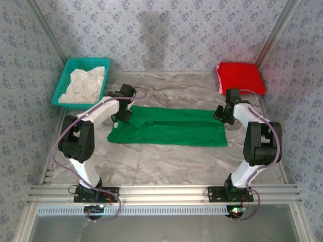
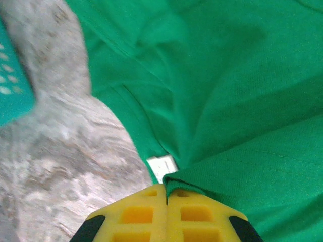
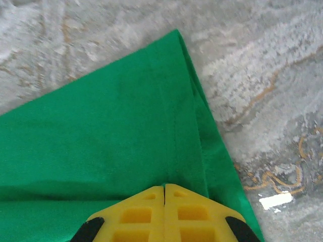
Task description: Fold and stack the t-shirts
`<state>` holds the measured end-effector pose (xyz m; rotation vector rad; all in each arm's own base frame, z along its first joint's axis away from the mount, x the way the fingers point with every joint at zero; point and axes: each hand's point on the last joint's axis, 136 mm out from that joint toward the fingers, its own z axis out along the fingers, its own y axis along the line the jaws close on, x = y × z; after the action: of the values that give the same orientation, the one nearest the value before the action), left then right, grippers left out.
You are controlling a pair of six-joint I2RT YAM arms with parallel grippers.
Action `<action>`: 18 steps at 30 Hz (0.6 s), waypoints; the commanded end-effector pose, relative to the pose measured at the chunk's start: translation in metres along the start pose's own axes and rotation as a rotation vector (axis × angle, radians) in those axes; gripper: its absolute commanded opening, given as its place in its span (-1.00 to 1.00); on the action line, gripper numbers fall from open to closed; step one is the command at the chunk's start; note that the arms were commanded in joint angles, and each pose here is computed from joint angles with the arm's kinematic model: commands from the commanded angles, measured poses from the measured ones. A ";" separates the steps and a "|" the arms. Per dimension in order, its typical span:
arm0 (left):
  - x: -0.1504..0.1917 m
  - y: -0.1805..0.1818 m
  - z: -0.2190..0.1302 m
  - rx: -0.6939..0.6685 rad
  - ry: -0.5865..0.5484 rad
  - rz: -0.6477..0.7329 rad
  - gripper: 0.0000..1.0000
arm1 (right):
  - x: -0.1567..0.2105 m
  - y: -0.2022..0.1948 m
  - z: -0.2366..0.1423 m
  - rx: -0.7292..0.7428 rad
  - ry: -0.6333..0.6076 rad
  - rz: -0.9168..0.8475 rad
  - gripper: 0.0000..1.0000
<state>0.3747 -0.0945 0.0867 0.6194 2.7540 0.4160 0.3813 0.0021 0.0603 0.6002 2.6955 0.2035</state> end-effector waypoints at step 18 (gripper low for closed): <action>-0.150 0.064 -0.054 -0.101 -0.299 -0.032 -1.00 | -0.170 0.047 -0.009 0.000 -0.312 -0.056 -1.00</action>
<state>0.5022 -0.1247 0.1873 0.5223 2.4408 0.3516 0.5304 -0.0232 0.1371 0.5311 2.4024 0.1420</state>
